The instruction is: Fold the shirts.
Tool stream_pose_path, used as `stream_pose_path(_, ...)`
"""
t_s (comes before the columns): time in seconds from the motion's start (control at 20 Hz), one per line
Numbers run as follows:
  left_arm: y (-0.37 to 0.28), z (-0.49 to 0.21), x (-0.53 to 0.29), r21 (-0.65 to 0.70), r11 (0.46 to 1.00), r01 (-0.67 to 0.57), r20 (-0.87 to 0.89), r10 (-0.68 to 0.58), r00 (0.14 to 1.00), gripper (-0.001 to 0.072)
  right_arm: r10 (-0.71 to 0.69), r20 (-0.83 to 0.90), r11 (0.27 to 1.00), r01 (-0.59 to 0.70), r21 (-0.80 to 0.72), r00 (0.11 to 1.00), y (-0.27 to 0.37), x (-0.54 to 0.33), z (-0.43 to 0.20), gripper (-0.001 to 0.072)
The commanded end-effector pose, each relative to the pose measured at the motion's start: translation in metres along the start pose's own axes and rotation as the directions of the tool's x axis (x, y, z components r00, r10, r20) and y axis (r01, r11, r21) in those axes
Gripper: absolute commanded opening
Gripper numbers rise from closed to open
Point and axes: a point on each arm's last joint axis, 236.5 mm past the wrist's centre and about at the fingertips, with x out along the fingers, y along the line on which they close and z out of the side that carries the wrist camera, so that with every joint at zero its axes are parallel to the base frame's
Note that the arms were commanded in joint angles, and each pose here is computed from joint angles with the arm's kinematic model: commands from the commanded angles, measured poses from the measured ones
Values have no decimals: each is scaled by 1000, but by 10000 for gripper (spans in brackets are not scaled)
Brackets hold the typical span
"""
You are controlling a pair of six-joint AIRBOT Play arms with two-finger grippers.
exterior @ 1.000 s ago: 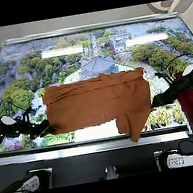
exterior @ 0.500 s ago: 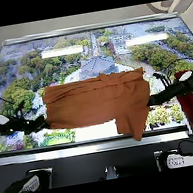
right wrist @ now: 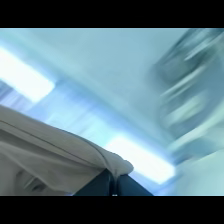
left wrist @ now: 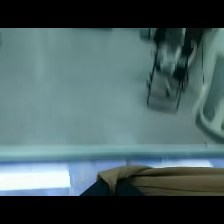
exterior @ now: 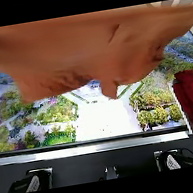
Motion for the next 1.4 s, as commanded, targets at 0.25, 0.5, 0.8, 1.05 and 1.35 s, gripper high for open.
stream_pose_path(0.25, -41, 78, -104, 66, 998, -13, 236, -3, 972, 24, -324, 287, 930, 360, -80, 901, -23, -170, 90, 17)
stream_pose_path(0.5, 0, 16, -62, 83, 991, -107, -37, 110, 993, 24, -145, -23, 989, 146, 15, 989, -13, -79, 17, 17)
stream_pose_path(0.8, 69, -231, 58, -43, 992, -116, -720, 49, 692, 24, 476, -631, 879, -322, 351, 613, 89, 79, -208, 15)
stream_pose_path(1.05, 112, -409, 117, -127, 966, -224, -882, -7, 471, 25, 582, -656, 813, -342, 471, 481, 191, 212, -309, 17)
stream_pose_path(1.35, 132, -465, 212, -233, 930, -284, -824, -34, 565, 26, 514, -507, 803, -180, 569, 691, 205, 313, -326, 18)
